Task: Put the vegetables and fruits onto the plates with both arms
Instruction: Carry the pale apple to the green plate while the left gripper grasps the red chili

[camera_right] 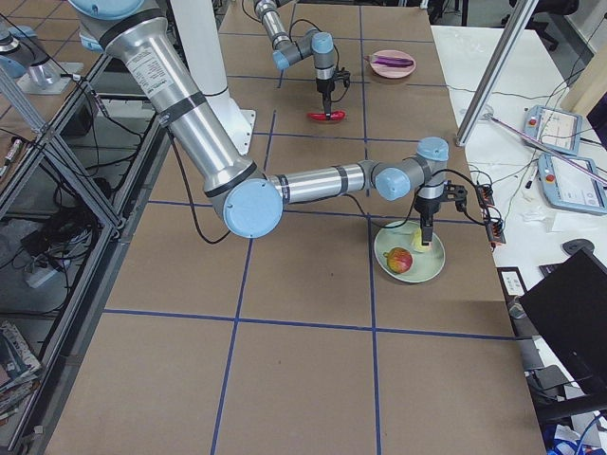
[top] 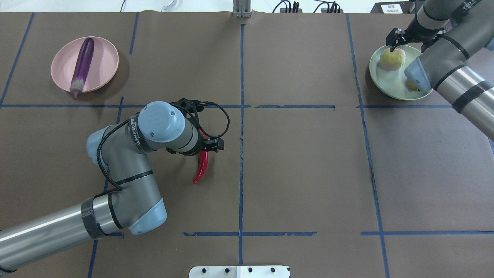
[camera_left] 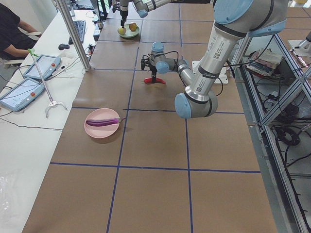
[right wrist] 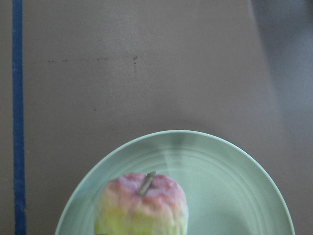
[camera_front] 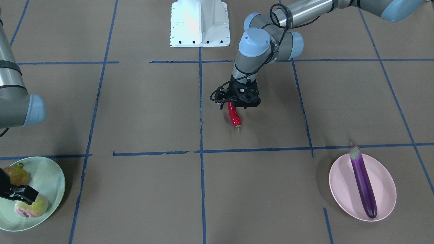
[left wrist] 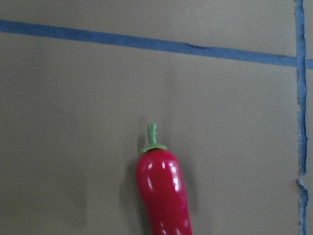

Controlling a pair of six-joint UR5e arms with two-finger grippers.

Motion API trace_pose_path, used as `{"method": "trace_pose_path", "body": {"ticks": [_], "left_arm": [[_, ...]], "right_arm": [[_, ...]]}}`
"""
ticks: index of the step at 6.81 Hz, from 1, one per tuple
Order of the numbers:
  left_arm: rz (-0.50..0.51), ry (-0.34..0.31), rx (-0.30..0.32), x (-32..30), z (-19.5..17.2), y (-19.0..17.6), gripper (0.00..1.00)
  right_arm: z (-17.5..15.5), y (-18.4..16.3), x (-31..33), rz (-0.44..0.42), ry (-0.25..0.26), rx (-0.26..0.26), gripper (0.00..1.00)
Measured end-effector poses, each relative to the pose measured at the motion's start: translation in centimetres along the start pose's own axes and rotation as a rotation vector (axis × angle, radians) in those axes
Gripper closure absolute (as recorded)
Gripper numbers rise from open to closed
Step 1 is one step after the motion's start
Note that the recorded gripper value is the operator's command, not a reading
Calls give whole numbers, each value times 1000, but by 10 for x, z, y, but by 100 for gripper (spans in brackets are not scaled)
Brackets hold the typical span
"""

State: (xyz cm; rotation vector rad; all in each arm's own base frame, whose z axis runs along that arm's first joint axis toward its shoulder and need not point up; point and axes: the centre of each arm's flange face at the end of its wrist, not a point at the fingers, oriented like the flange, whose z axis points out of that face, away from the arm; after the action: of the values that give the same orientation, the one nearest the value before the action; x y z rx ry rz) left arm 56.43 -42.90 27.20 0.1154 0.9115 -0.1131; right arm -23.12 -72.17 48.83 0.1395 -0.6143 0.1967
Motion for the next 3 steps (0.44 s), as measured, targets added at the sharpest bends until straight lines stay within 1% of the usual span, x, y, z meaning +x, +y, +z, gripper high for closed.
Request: {"method": "trace_pose_path", "body": {"ticks": [1, 2, 3], "left_arm": [[4, -5, -5, 2, 3, 5, 75], [7, -2, -6, 4, 3, 7, 97], [9, 0, -7, 6, 1, 7, 100]], "right_arm": [[-28, -4, 4, 8, -78, -12, 0], [-64, 4, 11, 9, -166, -17, 0], [-97, 29, 13, -6, -230, -20, 0]]}}
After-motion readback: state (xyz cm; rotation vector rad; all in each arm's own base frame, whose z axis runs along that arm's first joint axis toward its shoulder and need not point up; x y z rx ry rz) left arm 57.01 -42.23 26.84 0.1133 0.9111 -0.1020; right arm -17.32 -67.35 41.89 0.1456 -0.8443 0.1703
